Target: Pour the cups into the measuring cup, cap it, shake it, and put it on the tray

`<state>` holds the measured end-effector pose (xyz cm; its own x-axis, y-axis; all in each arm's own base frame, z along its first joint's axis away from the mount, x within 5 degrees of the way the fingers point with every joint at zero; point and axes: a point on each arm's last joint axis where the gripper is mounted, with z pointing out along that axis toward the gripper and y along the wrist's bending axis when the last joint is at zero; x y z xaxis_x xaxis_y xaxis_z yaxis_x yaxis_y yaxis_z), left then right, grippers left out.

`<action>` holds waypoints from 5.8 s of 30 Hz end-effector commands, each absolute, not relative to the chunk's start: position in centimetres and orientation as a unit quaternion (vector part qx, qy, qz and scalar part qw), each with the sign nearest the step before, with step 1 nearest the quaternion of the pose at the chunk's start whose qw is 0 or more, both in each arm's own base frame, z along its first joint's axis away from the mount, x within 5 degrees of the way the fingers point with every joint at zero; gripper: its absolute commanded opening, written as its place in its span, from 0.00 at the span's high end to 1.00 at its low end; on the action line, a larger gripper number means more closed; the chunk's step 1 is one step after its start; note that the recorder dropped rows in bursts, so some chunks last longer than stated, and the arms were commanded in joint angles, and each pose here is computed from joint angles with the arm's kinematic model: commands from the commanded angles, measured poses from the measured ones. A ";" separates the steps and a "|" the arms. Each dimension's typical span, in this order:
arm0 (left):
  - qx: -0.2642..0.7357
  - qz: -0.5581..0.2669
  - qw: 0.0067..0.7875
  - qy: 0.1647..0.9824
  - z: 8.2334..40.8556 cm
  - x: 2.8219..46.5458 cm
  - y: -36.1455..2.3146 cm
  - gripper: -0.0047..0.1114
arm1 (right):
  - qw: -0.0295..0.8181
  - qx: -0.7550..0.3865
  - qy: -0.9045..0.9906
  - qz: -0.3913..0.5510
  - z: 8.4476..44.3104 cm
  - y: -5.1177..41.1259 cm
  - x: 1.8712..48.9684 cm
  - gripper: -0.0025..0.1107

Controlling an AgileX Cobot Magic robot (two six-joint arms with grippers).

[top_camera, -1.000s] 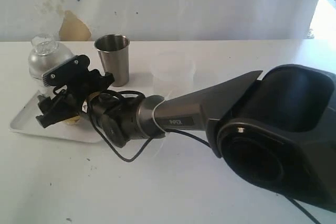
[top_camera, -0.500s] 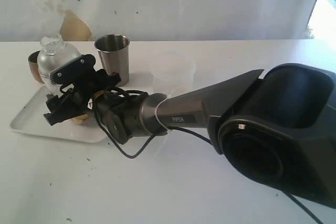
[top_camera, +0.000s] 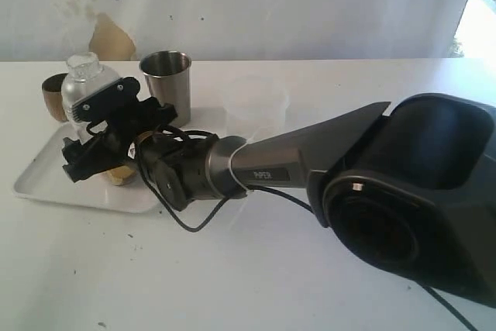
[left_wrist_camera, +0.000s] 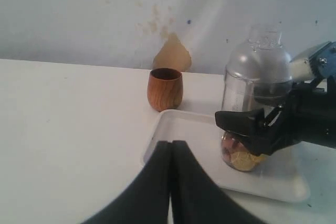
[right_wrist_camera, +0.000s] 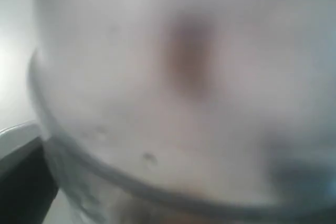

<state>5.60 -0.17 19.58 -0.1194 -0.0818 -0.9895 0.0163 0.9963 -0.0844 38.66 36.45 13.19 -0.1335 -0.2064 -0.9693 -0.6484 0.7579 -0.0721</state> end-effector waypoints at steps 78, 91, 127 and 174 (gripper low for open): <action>-0.022 -0.039 0.667 0.744 19.6 5.6 -0.2 0.96 | 0.707 -0.265 0.608 0.246 47.8 5.3 5.5 0.97; -0.022 -0.039 0.667 0.744 19.6 5.6 -0.2 0.96 | 0.765 -0.241 0.535 0.265 48.3 0.2 -1.0 0.97; -0.022 -0.039 0.667 0.744 19.6 5.6 -0.2 0.96 | 0.659 -0.087 0.741 -0.091 19.5 -0.1 5.6 0.98; -0.022 -0.039 0.667 0.744 19.6 5.6 -0.2 0.96 | 0.592 -0.062 0.801 -0.064 17.9 -0.2 5.2 0.98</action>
<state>5.60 -0.16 19.58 -0.1194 -0.0814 -0.9895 0.0163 0.9963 -0.0839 5.25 -0.15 17.99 -0.2937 -0.1769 -0.9394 -0.0361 0.9841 -0.1741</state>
